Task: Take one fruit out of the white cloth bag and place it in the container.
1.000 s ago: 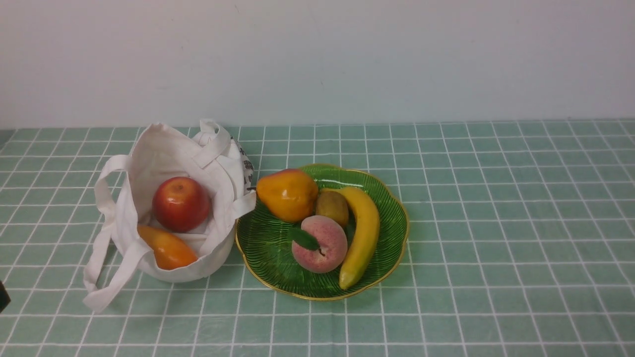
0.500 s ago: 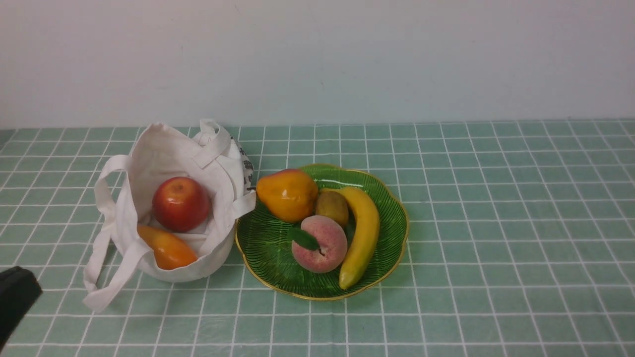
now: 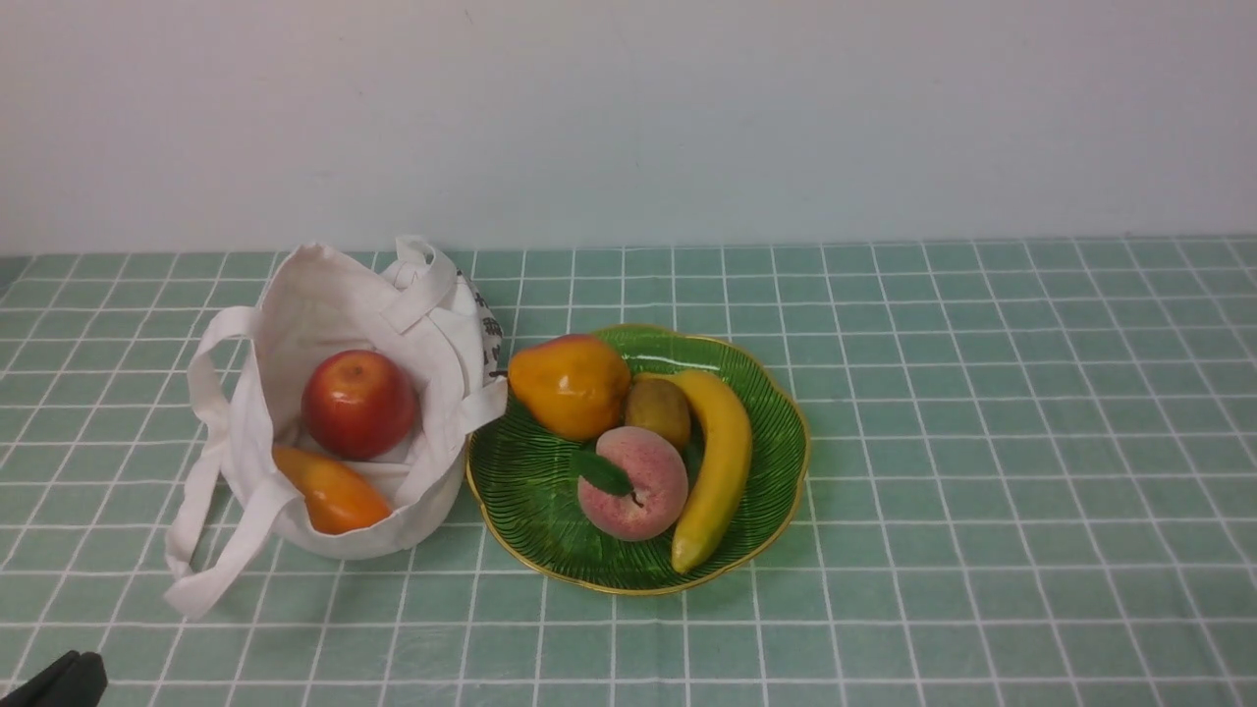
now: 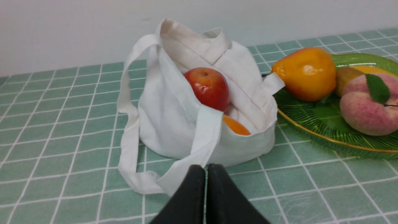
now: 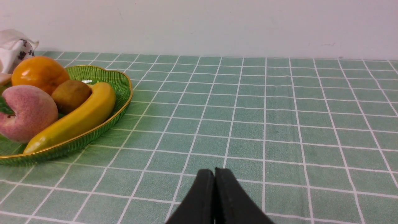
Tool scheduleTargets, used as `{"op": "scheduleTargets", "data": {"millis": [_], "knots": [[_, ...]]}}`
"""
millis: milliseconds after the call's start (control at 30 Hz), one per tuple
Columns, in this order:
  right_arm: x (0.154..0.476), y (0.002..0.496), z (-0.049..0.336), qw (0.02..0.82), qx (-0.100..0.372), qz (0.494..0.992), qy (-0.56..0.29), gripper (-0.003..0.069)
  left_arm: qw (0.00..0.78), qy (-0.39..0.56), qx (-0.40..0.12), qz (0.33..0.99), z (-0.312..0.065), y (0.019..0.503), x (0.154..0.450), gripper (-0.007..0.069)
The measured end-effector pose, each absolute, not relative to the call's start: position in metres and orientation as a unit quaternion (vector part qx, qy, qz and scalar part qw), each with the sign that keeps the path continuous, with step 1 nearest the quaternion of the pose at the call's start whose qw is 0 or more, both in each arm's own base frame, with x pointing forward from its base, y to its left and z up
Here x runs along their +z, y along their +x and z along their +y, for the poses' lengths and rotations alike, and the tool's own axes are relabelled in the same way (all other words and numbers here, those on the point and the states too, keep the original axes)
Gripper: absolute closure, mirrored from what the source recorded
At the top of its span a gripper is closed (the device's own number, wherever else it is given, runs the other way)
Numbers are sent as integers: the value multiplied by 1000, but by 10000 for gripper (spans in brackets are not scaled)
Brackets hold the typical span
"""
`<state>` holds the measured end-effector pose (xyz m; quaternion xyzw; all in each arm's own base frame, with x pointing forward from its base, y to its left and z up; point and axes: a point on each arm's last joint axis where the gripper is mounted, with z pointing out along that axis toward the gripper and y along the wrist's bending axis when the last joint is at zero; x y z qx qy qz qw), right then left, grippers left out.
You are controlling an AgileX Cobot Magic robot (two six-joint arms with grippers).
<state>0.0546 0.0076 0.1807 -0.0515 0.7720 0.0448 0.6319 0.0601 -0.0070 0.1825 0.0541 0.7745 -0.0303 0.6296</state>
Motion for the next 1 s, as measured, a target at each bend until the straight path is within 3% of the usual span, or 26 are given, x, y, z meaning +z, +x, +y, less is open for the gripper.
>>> {"op": "scheduleTargets", "data": {"millis": [300, 1000], "knots": [[181, 55, 8, 632, 45, 772, -51, 674, 593, 38, -31, 804, -5, 53, 171, 633], [181, 55, 8, 632, 45, 772, -51, 674, 591, 21, -20, 806, -3, 53, 170, 633]]}}
